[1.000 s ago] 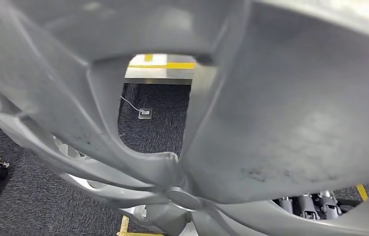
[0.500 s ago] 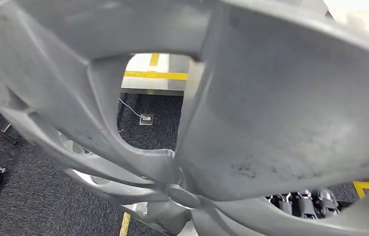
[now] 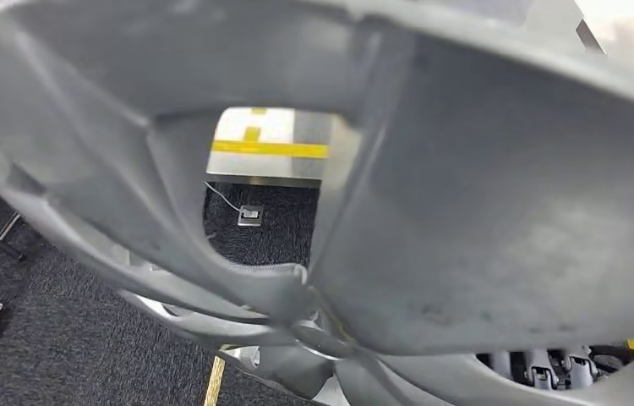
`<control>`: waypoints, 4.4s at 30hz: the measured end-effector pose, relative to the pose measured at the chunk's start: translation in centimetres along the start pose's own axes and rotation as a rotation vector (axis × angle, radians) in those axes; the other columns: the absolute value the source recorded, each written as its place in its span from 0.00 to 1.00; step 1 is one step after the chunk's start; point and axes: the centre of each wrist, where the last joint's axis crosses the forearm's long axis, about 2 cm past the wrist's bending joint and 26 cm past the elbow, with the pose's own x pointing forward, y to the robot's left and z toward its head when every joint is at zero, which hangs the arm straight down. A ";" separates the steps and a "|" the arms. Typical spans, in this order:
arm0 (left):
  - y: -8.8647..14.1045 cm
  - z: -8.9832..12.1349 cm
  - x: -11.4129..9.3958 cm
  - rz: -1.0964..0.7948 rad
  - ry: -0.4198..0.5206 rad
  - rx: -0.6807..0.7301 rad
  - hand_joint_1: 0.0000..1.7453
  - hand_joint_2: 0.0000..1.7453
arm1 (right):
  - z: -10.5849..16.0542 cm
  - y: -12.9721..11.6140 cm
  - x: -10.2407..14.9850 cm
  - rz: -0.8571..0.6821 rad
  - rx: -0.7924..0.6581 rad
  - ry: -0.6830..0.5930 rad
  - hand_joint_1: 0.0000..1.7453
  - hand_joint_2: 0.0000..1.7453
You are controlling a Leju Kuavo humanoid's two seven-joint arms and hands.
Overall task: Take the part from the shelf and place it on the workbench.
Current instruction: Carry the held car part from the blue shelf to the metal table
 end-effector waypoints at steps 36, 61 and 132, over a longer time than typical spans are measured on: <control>-0.1 0.0 0.1 -0.004 -0.003 -0.001 0.00 1.00 | 0.1 0.0 0.2 0.019 0.002 0.002 1.00 1.00; -0.4 -0.1 0.3 -0.004 -0.012 -0.006 0.00 1.00 | -0.3 0.1 0.5 0.033 0.019 -0.004 1.00 1.00; -0.4 0.9 -1.8 0.135 0.012 0.055 0.00 1.00 | 0.9 -4.4 5.0 0.477 -0.224 0.278 1.00 1.00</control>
